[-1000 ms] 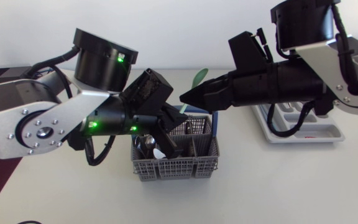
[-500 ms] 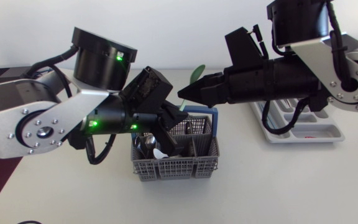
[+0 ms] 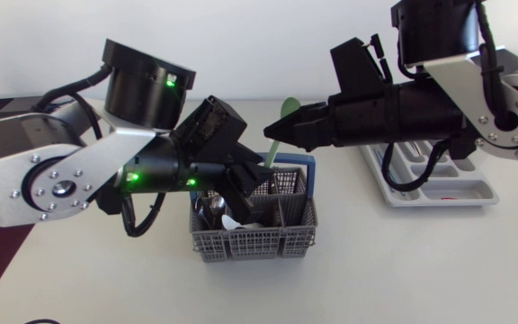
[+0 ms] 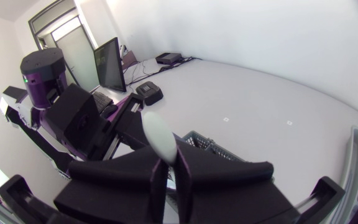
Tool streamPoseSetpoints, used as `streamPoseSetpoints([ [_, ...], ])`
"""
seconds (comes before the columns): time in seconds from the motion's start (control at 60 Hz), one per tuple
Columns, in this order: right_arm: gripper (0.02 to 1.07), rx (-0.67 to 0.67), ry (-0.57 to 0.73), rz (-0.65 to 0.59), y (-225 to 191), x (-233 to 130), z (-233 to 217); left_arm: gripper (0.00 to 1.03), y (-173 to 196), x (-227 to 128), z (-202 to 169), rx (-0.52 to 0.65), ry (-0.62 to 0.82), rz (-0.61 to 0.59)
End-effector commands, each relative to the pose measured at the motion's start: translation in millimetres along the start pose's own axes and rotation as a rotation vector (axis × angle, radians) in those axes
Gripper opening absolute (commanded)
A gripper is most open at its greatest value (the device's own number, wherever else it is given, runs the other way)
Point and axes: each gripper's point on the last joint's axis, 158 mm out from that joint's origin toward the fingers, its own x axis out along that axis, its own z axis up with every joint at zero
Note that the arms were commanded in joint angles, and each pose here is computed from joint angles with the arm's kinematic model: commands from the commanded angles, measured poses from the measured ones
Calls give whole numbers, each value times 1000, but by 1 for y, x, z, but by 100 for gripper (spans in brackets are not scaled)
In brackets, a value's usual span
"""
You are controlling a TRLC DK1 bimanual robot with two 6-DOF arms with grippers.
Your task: Unload the cutlery basket into the drawer organizer.
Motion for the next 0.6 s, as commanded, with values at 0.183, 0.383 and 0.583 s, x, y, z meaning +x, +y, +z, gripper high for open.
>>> streamPoseSetpoints([
  [0.183,12,-12,24,-6,-5,-5,-14,60,11,-16,10,-19,-33,32],
  [0.383,12,-81,61,-28,-16,-32,-23,63,34,-36,8,-33,-43,90],
  [0.583,12,-175,140,-90,-54,-75,-37,66,45,-47,-6,-29,-36,124],
])
